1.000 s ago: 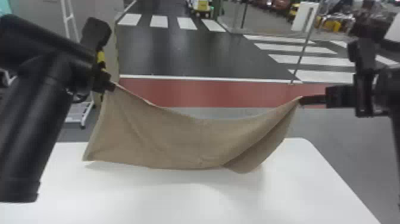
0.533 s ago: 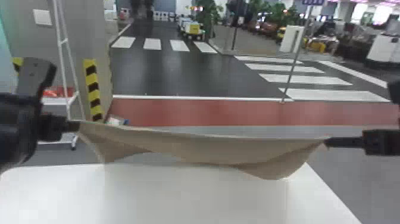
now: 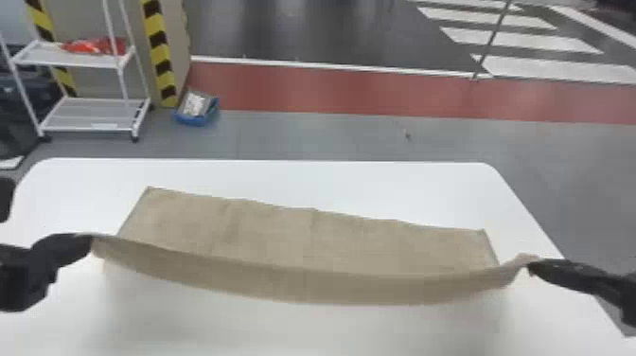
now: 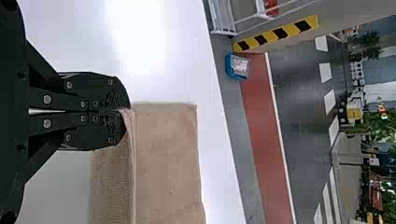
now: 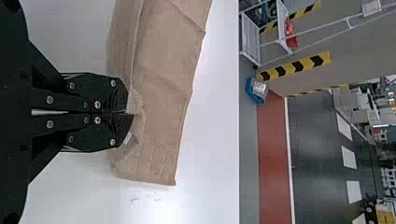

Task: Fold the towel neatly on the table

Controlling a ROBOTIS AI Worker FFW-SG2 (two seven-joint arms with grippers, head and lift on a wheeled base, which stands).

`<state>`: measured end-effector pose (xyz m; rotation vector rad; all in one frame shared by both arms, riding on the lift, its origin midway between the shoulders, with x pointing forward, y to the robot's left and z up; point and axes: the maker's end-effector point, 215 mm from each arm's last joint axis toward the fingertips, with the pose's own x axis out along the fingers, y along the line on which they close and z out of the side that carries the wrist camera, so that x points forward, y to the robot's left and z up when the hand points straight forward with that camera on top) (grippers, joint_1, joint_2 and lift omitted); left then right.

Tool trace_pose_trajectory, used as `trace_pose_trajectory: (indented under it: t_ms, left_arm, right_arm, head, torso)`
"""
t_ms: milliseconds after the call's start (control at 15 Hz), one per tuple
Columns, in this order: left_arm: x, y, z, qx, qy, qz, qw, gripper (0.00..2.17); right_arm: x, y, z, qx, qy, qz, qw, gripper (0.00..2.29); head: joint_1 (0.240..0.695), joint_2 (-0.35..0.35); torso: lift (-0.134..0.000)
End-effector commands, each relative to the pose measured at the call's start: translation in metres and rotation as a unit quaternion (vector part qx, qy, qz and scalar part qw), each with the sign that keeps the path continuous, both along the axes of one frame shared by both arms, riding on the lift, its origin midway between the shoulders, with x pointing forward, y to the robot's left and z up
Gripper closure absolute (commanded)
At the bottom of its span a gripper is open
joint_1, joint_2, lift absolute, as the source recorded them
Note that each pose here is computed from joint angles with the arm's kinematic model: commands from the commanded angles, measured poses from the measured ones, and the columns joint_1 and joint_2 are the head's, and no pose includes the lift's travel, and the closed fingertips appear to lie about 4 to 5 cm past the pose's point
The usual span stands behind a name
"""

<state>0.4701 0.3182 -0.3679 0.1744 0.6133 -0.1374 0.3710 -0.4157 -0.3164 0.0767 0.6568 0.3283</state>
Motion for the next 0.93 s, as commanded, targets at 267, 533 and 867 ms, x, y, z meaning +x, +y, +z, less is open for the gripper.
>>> trace_pose_trajectory:
  t_ms: [267, 533, 867]
  left_arm:
    - [-0.048, 0.023, -0.029, 0.013, 0.016, -0.016, 0.9997, 1.41]
    - [-0.026, 0.010, -0.014, 0.003, 0.035, -0.012, 0.9993, 1.41]
    - [-0.066, 0.043, -0.018, 0.021, 0.051, 0.005, 0.9985, 1.41]
  right_arm:
    - [-0.031, -0.007, -0.041, -0.007, 0.009, 0.024, 0.9997, 1.35]
    - [-0.007, -0.023, -0.039, -0.002, 0.017, 0.003, 0.9998, 1.35]
    - [-0.001, -0.025, -0.035, -0.008, 0.017, 0.013, 0.9997, 1.35]
  head:
    - [0.695, -0.118]
    - [0.695, -0.139]
    - [0.695, -0.142]
  torso:
    - [-0.124]
    - [-0.124]
    - [-0.124]
